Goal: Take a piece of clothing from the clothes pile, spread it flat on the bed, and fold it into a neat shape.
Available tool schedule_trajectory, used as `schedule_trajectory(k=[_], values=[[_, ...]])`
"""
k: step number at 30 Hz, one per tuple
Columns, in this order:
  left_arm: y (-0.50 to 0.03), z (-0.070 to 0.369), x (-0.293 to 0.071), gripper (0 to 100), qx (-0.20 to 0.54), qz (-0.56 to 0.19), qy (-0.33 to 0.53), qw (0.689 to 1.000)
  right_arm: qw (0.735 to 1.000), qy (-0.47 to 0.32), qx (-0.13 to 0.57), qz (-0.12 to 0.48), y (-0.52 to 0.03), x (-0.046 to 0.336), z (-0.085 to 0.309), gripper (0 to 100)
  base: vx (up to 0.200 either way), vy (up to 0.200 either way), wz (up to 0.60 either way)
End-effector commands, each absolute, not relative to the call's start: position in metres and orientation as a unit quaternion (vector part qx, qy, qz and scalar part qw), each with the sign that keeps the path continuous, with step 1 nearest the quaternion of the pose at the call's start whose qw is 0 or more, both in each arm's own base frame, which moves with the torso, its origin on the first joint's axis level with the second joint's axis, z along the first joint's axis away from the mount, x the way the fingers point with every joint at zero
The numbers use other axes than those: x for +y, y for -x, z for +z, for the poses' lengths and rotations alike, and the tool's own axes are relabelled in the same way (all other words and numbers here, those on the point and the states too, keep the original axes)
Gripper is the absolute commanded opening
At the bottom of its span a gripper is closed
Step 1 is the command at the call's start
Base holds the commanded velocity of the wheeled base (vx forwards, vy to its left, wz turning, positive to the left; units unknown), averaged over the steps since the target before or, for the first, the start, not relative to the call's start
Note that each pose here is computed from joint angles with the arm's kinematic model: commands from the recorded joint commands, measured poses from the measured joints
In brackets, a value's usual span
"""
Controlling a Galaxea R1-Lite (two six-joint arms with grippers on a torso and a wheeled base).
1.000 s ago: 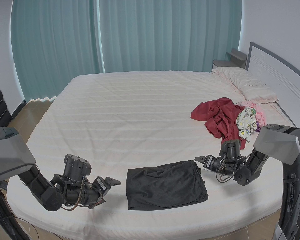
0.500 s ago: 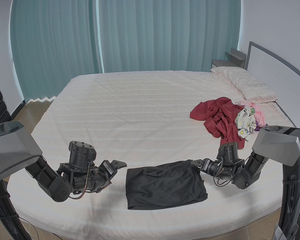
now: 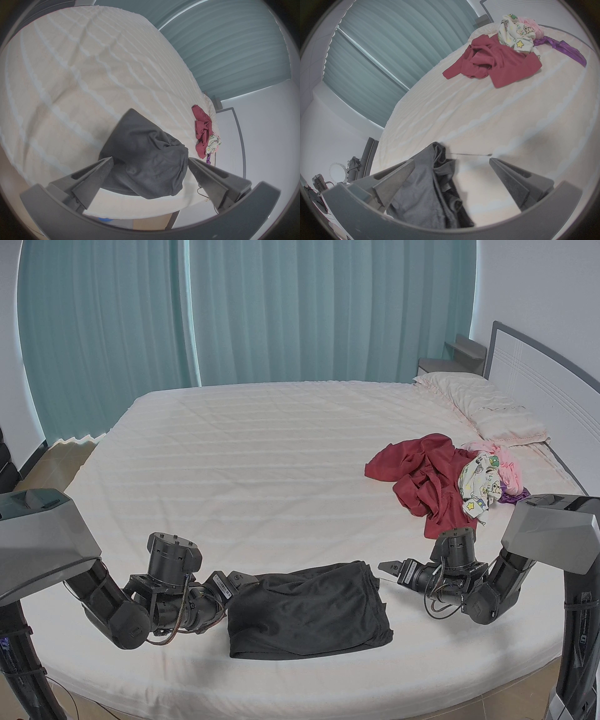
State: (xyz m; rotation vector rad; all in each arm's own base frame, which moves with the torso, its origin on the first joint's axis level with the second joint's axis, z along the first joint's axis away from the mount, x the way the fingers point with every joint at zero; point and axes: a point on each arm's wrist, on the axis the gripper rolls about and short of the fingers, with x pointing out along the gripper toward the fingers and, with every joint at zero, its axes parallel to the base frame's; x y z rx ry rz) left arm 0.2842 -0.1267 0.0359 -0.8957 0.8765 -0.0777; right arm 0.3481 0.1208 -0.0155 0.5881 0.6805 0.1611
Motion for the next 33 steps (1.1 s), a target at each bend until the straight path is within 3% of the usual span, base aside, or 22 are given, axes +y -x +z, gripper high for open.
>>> schedule_trajectory(k=[1, 8, 13, 18, 26, 33], values=[[-0.285, 0.036, -0.124, 100, 0.405, -0.029, 0.419, 0.812, 0.896, -0.282, 0.333, 0.081, -0.345, 0.123, -0.017, 100, 0.000, 0.000, 0.00], [-0.286, 0.032, -0.114, 100, 0.404, -0.012, 0.420, 0.813, 0.896, -0.277, 0.338, 0.080, -0.342, 0.124, -0.020, 100, 0.000, 0.000, 0.00], [-0.287, 0.030, -0.114, 100, 0.395, -0.014, 0.422, 0.816, 0.894, -0.273, 0.343, 0.085, -0.338, 0.128, -0.021, 100, 0.200, 0.000, 0.00], [-0.289, 0.028, -0.109, 100, 0.394, -0.008, 0.418, 0.819, 0.893, -0.273, 0.346, 0.090, -0.336, 0.131, -0.022, 100, 0.000, 0.000, 0.00], [-0.294, 0.000, -0.103, 100, 0.402, 0.025, 0.329, 0.854, 0.889, -0.273, 0.351, 0.110, -0.333, 0.141, -0.022, 100, 0.000, 0.000, 0.00], [-0.308, -0.030, -0.102, 100, 0.407, 0.008, 0.274, 0.871, 0.887, -0.271, 0.350, 0.130, -0.331, 0.151, -0.033, 100, 0.000, 0.000, 0.00]])
